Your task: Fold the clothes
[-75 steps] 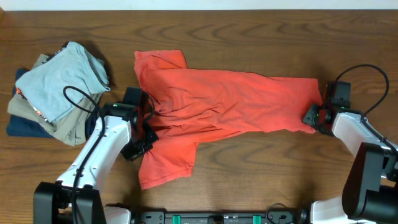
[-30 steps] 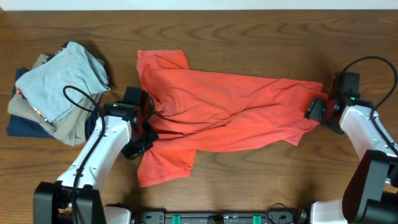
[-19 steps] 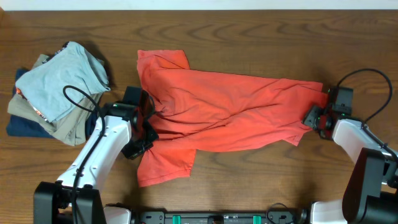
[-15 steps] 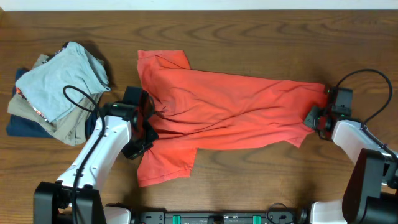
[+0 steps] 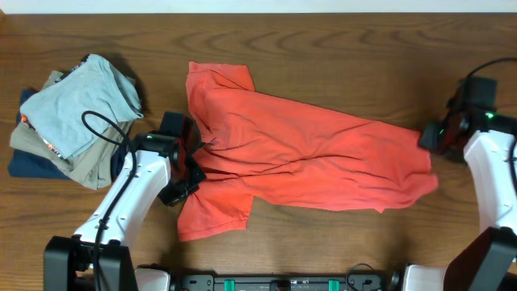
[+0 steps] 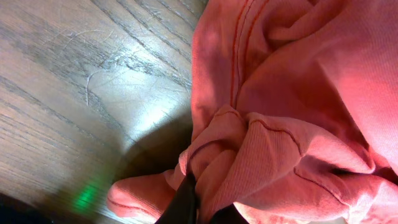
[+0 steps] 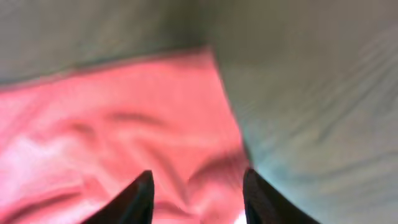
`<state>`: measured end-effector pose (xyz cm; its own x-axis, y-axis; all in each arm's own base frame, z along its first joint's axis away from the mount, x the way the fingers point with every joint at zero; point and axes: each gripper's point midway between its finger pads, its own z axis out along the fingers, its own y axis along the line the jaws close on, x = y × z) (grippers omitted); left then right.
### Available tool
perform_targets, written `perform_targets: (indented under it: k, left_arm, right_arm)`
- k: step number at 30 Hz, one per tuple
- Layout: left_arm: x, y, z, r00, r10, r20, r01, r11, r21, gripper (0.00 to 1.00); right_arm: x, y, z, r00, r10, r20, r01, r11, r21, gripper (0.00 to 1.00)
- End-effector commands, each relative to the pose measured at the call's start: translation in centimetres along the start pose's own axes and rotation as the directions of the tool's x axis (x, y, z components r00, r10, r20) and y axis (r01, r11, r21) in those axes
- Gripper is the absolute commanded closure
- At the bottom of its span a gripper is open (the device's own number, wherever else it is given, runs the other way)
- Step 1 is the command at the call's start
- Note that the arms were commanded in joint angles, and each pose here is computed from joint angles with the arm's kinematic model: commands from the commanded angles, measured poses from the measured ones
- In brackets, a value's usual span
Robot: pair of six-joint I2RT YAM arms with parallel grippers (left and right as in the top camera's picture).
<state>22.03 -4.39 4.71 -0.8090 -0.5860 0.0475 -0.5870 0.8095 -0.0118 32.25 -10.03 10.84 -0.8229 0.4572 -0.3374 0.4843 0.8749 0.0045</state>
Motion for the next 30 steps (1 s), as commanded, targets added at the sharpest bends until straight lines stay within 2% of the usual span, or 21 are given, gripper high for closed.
perform_targets:
  k: [1,2,5,8,11,21,23,24,27,28,30]
  left_arm:
    - [-0.1,0.3,0.1,1.000,0.014,0.008,-0.013,1.000,-0.019,0.94]
    - [-0.1,0.4,0.1,1.000,0.013,0.007,-0.013,1.000,-0.021,0.94]
    - [-0.1,0.4,0.1,1.000,0.014,0.006,-0.014,1.000,-0.021,0.94]
    - [-0.1,0.4,0.1,1.000,0.014,0.007,-0.013,1.000,-0.020,0.94]
    - [-0.1,0.4,0.1,1.000,0.014,0.007,-0.013,1.000,-0.020,0.94]
    - [-0.1,0.4,0.1,1.000,0.014,0.007,-0.013,1.000,-0.020,0.94]
    - [-0.1,0.4,0.1,1.000,0.014,0.008,-0.013,1.000,-0.020,0.94]
    - [-0.1,0.4,0.1,1.000,0.014,0.007,-0.013,1.000,-0.020,0.94]
    - [-0.1,0.4,0.1,1.000,0.014,0.008,-0.013,1.000,-0.020,0.94]
    - [-0.1,0.4,0.1,1.000,0.014,0.008,-0.013,1.000,-0.020,0.94]
    - [-0.1,0.4,0.1,1.000,0.014,0.008,-0.013,1.000,-0.020,0.94]
  right_arm:
    - [1.1,-1.0,1.3,0.998,0.021,-0.055,-0.019,0.999,0.033,0.53]
    - [2.0,-1.1,1.6,0.995,0.019,-0.095,-0.015,0.999,0.040,0.50]
    - [5.3,-2.1,1.8,0.972,0.014,-0.236,0.006,0.996,0.084,0.30]
    - [7.5,-2.8,2.0,0.949,0.014,-0.314,0.024,0.993,0.118,0.25]
    - [7.6,-3.0,3.0,0.956,0.039,-0.291,0.001,0.991,0.134,0.26]
    - [8.6,-2.8,8.1,0.986,0.060,-0.157,-0.044,0.993,0.105,0.41]
    - [9.0,-2.8,8.8,0.988,0.061,-0.144,-0.047,0.994,0.098,0.47]
    - [9.3,-2.7,9.2,0.989,0.062,-0.136,-0.050,0.995,0.088,0.53]
    - [9.2,-2.0,9.4,0.989,0.062,-0.131,-0.057,0.997,0.044,0.92]
    - [9.0,-1.7,9.3,0.989,0.063,-0.130,-0.060,0.998,0.031,0.99]
    - [8.5,-1.0,8.7,0.989,0.063,-0.134,-0.064,0.998,-0.006,0.99]
